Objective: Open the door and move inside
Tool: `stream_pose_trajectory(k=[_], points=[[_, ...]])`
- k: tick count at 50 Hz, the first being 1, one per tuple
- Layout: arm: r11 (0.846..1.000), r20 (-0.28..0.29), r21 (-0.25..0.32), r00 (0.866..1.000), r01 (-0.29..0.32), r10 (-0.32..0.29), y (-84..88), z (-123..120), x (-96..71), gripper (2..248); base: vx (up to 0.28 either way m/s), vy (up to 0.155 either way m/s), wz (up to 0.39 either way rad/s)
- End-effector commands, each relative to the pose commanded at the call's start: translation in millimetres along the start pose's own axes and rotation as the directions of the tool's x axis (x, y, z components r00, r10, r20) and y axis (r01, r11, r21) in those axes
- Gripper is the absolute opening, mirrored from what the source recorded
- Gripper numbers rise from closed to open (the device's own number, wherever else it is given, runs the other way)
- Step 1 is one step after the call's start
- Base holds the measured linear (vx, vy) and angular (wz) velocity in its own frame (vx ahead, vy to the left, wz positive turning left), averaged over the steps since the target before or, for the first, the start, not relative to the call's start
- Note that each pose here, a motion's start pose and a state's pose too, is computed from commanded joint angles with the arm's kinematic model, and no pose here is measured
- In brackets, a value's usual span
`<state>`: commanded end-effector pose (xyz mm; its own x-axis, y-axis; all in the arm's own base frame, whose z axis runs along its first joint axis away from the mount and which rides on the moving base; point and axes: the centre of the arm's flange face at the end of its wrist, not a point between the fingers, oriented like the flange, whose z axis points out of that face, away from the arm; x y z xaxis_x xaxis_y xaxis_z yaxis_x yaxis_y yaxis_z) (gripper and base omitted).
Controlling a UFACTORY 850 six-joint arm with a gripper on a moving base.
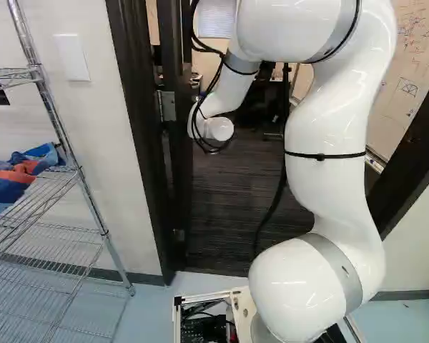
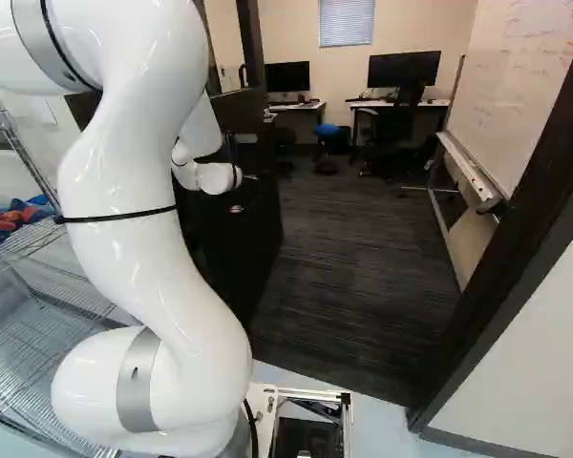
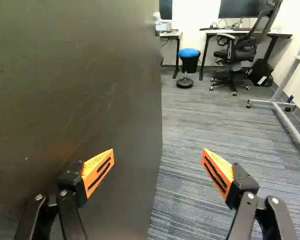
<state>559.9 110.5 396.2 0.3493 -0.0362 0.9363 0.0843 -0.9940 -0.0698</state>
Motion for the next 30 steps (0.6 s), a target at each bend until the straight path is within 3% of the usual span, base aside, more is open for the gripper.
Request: stream_pose_trajectory(k=[30], points=[[1.0, -0.009, 0.016, 1.0, 0.004, -0.004, -11.1, 17.3, 3.3, 247, 0.0, 0.0, 0.0]])
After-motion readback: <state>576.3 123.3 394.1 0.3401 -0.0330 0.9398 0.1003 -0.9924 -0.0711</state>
